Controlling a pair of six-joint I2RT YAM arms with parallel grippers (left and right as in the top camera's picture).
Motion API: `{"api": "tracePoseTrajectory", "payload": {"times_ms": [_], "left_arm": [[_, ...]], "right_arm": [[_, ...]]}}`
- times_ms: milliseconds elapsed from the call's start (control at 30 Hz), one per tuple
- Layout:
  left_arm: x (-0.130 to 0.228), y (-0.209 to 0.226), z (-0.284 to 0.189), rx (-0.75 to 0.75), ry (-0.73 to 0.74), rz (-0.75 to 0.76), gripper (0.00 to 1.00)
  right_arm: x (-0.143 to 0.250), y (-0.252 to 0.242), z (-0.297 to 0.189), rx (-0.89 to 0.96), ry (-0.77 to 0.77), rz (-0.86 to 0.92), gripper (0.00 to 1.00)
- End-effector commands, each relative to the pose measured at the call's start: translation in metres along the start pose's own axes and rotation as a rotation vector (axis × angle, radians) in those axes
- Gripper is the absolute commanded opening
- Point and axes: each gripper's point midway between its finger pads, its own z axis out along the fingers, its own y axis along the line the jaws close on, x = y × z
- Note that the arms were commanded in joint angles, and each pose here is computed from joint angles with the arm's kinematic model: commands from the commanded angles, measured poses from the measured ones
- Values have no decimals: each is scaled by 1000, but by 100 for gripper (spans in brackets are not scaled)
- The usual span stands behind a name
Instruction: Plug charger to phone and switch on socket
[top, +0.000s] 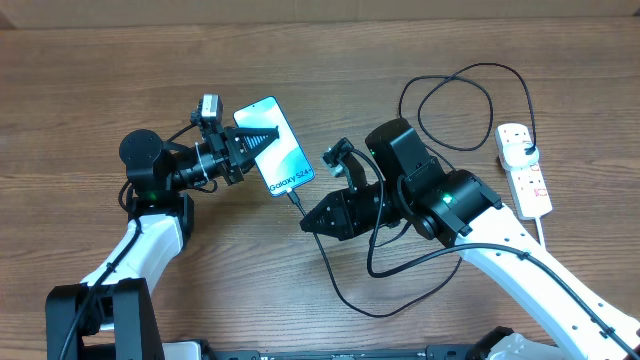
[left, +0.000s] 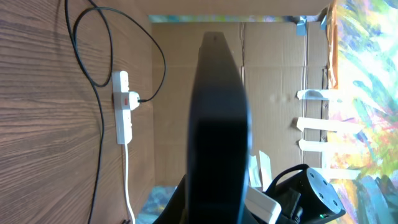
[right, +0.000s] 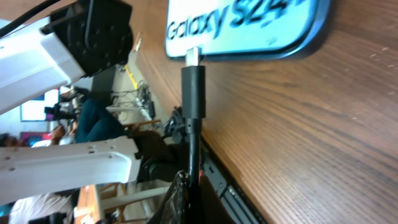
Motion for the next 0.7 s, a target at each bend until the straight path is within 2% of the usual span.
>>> {"api": "tracePoseTrajectory", "payload": {"times_ms": [0,267,667], "left_arm": [[3,-12,1,13,32,65,4],[4,-12,1,13,36,66,4],[2,-12,1,14,29,144,4]], "right_arm": [[-10,3,-9,46,-59,-37,4],[0,-11,-9,111,-31,-4,4],[7,2,-10,41,6,-46,4]]}}
